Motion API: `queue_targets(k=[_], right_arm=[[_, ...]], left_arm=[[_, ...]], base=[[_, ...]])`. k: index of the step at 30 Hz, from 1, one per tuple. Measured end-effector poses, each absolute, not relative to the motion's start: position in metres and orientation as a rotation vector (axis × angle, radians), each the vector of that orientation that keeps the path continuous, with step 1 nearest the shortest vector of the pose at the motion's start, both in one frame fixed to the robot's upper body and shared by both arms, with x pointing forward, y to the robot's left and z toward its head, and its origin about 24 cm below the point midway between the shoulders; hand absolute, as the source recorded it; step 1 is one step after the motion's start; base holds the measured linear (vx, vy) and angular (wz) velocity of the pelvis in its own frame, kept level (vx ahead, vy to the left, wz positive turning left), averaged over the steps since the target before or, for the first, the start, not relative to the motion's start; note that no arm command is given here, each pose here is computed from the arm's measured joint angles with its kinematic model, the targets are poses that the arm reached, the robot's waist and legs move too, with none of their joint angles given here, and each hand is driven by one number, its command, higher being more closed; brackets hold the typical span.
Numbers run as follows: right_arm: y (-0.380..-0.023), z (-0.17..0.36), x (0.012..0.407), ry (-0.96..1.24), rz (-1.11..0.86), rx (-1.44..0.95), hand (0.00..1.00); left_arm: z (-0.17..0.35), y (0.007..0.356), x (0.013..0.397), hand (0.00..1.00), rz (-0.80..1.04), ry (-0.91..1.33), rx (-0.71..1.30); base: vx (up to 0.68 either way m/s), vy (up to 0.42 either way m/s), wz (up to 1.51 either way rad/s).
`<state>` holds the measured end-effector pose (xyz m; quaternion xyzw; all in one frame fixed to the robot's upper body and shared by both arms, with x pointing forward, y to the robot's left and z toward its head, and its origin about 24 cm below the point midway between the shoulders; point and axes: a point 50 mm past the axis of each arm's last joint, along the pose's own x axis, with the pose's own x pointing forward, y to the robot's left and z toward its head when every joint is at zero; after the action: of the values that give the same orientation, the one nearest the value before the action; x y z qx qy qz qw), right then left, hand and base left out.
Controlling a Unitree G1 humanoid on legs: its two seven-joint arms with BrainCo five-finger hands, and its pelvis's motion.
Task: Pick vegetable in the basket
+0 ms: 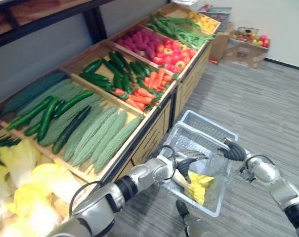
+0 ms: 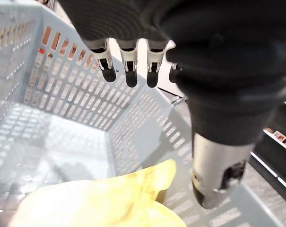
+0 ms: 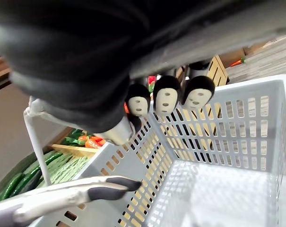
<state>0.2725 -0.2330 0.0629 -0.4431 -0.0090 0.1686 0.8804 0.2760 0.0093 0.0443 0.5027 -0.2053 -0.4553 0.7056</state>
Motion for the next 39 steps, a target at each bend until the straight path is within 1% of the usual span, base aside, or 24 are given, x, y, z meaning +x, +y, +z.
queue_targets(k=[4,5,7,8,9,10,11,13,14,16,17,19,20,21,24,25,28,29,31,32,35,37,38,39], right_arm=[[-0.253,0.05,0.264,0.04,0.203,-0.878,1.0],[-0.268,0.041,0.255,0.092,0.13,-0.856,1.0],[-0.281,0.031,0.248,0.156,0.06,-0.858,1.0],[-0.296,0.019,0.238,0.231,-0.005,-0.848,1.0],[-0.301,0.013,0.233,0.262,-0.031,-0.846,1.0],[-0.312,0.001,0.225,0.333,-0.084,-0.823,1.0],[-0.317,-0.006,0.22,0.374,-0.11,-0.805,1.0],[-0.337,-0.035,0.195,0.543,-0.235,-0.726,1.0],[-0.341,-0.042,0.187,0.59,-0.265,-0.703,1.0],[-0.356,-0.07,0.148,0.78,-0.385,-0.608,1.0],[-0.357,-0.076,0.139,0.82,-0.41,-0.581,1.0],[-0.36,-0.093,0.105,0.944,-0.496,-0.487,1.0],[-0.359,-0.097,0.098,0.966,-0.515,-0.464,1.0],[-0.357,-0.103,0.086,0.994,-0.562,-0.417,1.0],[-0.352,-0.112,0.063,1.031,-0.67,-0.331,1.0],[-0.351,-0.113,0.06,1.029,-0.705,-0.31,1.0],[-0.346,-0.116,0.06,1.022,-0.722,-0.283,1.0],[-0.339,-0.119,0.059,1.016,-0.747,-0.253,1.0],[-0.33,-0.123,0.057,1.018,-0.76,-0.218,1.0],[-0.32,-0.127,0.059,1.002,-0.77,-0.172,1.0],[-0.305,-0.134,0.053,1.013,-0.805,-0.109,1.0],[-0.299,-0.138,0.043,1.032,-0.852,-0.064,1.0],[-0.298,-0.139,0.041,1.036,-0.864,-0.057,1.0],[-0.297,-0.14,0.038,1.047,-0.872,-0.05,1.0]], left_arm=[[0.08,-0.001,0.249,0.0,-0.995,-0.629,0.927],[0.095,0.001,0.24,0.0,-0.968,-0.684,0.849],[0.107,0.012,0.233,0.0,-0.927,-0.714,0.775],[0.117,0.03,0.23,0.0,-0.87,-0.733,0.729],[0.121,0.038,0.229,0.0,-0.833,-0.734,0.71],[0.128,0.058,0.23,0.0,-0.727,-0.725,0.646],[0.13,0.069,0.231,0.0,-0.67,-0.713,0.627],[0.138,0.112,0.233,0.0,-0.413,-0.681,0.566],[0.139,0.121,0.233,0.0,-0.354,-0.671,0.554],[0.143,0.152,0.229,0.0,-0.14,-0.647,0.471],[0.143,0.158,0.227,0.0,-0.096,-0.643,0.459],[0.142,0.181,0.22,0.0,0.072,-0.625,0.41],[0.14,0.187,0.218,0.0,0.113,-0.611,0.403],[0.135,0.199,0.214,0.0,0.206,-0.579,0.387],[0.107,0.231,0.205,0.0,0.439,-0.424,0.353],[0.087,0.246,0.203,0.0,0.512,-0.32,0.367],[0.039,0.275,0.193,0.0,0.633,-0.067,0.373],[0.006,0.287,0.18,0.0,0.701,0.1,0.35],[-0.024,0.295,0.163,0.0,0.765,0.255,0.325],[-0.05,0.303,0.142,0.0,0.84,0.402,0.306],[-0.088,0.302,0.1,0.0,0.947,0.641,0.288],[-0.122,0.29,0.053,0.0,0.978,0.88,0.227],[-0.128,0.286,0.043,0.0,0.981,0.937,0.214],[-0.138,0.276,0.024,0.0,0.983,1.036,0.169]], base=[[-0.11,-0.036,0.82],[-0.1,-0.007,1.02],[-0.11,0.002,1.07],[-0.09,0.003,0.9],[-0.07,-0.005,1.12],[-0.05,-0.013,0.82],[-0.04,-0.019,1.16],[0.0,-0.033,1.2],[0.04,-0.033,1.17],[0.08,0.007,1.2],[0.07,0.019,1.17],[0.03,0.009,1.01],[0.01,0.02,0.89],[0.0,0.031,0.81],[-0.02,0.033,0.55],[-0.06,0.024,0.34],[-0.07,0.009,0.23],[-0.1,-0.008,0.19],[-0.09,-0.02,0.11],[-0.07,-0.019,-0.07],[-0.04,-0.008,-0.04],[0.0,0.0,0.0],[0.07,0.004,-0.02],[0.08,0.005,-0.06]])
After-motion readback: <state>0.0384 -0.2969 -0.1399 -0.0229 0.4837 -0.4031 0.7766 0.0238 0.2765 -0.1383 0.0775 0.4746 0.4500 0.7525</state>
